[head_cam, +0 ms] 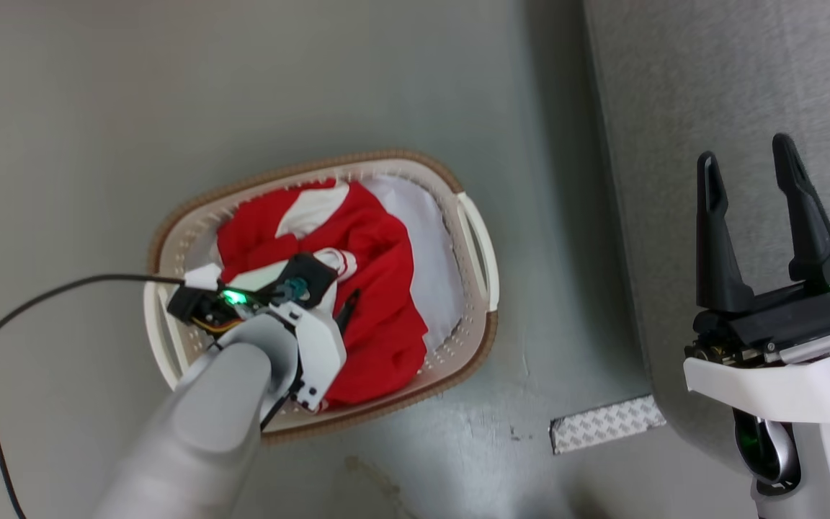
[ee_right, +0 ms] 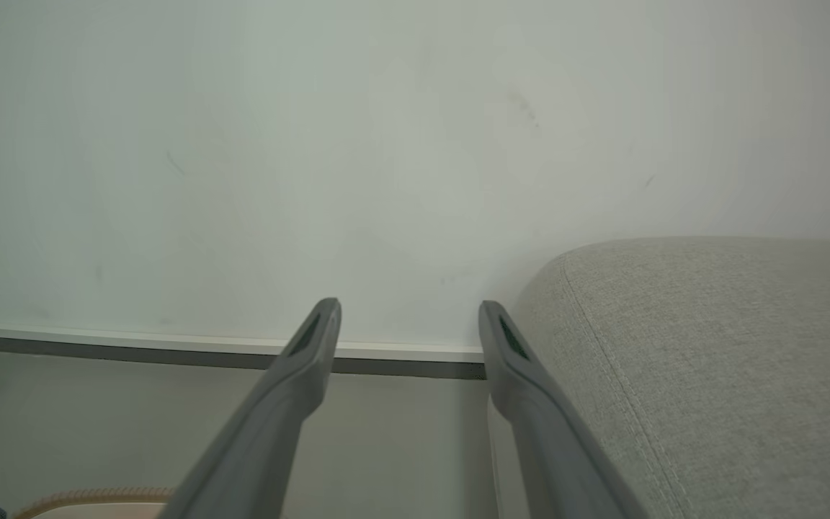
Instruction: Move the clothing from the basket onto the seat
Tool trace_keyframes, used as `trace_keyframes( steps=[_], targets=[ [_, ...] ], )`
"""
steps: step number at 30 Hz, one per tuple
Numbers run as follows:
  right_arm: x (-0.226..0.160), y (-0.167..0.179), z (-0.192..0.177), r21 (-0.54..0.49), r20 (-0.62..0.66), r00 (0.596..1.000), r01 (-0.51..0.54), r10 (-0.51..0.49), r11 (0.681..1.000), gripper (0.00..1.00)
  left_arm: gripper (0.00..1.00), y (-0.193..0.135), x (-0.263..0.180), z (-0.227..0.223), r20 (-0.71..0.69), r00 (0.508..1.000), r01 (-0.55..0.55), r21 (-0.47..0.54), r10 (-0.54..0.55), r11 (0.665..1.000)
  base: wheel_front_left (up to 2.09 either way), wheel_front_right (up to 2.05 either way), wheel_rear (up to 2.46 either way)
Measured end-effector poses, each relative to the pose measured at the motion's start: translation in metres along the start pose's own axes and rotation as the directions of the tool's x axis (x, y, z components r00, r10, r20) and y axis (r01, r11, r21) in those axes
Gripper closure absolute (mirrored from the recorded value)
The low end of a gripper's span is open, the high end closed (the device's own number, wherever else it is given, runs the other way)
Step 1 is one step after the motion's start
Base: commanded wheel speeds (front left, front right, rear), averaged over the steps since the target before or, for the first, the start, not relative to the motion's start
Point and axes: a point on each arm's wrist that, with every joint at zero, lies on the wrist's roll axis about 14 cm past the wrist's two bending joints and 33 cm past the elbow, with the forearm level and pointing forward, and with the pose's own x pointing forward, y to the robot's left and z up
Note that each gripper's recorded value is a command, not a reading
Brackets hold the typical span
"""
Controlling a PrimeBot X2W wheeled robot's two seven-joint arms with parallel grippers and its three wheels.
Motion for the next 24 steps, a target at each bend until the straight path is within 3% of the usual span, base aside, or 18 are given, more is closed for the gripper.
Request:
trace_keyframes(
  steps=[12,13,14,15,24],
  targets=[
    [0.009,-0.008,-0.041,-0.003,-0.072,0.997,0.012,-0.012,1.000,0.00,0.00,0.016,0.033,-0.053,-0.126,0.992,-0.032,-0.029,0.028,0.999,0.00,0.00,0.00],
    [0.009,-0.009,-0.042,-0.005,-0.075,0.997,0.014,-0.014,1.000,0.00,0.17,0.013,0.034,-0.056,-0.133,0.991,-0.022,-0.026,0.018,0.999,0.00,0.00,0.00],
    [0.009,-0.009,-0.042,-0.006,-0.076,0.997,0.016,-0.016,1.000,0.00,0.80,0.011,0.035,-0.058,-0.136,0.991,-0.011,-0.020,0.008,1.000,0.00,0.00,0.00],
    [0.008,-0.011,-0.042,-0.008,-0.075,0.997,0.019,-0.020,1.000,0.00,1.00,0.009,0.035,-0.057,-0.134,0.991,-0.004,-0.017,0.002,1.000,0.00,0.00,0.00],
    [0.005,-0.011,-0.015,0.000,-0.024,0.999,0.030,-0.030,1.000,0.00,1.00,0.017,0.011,-0.023,0.003,0.998,-0.069,-0.095,0.070,0.993,0.00,0.00,0.00]
  ],
)
